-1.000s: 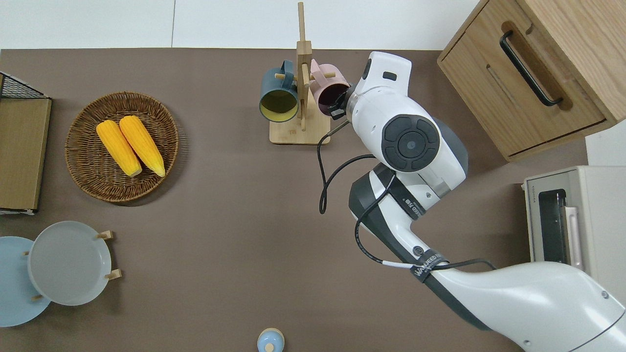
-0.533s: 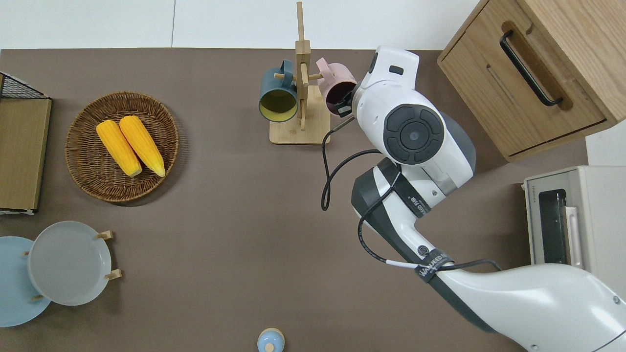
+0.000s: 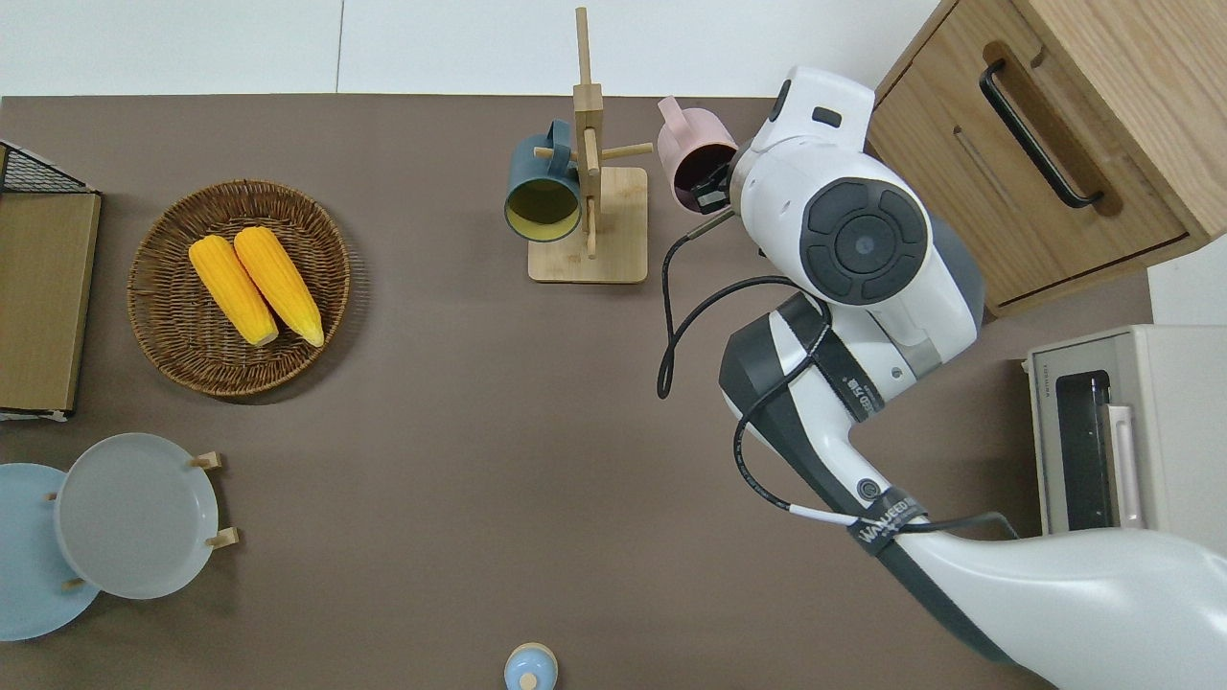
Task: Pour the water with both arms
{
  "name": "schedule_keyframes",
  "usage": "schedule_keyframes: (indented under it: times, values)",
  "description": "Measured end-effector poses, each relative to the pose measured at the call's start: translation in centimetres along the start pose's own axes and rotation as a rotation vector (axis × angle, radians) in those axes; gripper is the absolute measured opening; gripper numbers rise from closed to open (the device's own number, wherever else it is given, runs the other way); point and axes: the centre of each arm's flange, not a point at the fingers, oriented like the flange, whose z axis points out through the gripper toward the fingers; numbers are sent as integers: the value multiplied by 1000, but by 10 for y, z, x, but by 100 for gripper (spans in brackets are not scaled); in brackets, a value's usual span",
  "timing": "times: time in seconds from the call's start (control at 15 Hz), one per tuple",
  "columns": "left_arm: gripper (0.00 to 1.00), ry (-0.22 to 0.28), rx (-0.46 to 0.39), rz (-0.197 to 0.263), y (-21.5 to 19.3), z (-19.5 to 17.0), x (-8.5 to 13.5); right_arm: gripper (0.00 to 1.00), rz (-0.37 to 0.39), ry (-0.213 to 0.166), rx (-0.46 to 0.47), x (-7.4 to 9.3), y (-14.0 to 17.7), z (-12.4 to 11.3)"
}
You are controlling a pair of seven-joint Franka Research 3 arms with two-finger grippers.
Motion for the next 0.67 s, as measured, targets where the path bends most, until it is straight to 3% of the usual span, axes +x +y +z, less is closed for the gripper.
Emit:
schedule_keyframes:
  times: [0.4,0.67]
  values:
    - [64,-21,31,-6,11,-11,7,5,-34,-29,-19,-16,44,-3]
    - [64,-39,34,-3,35,-22,16,5,-43,-49,-15,-21,52,-8]
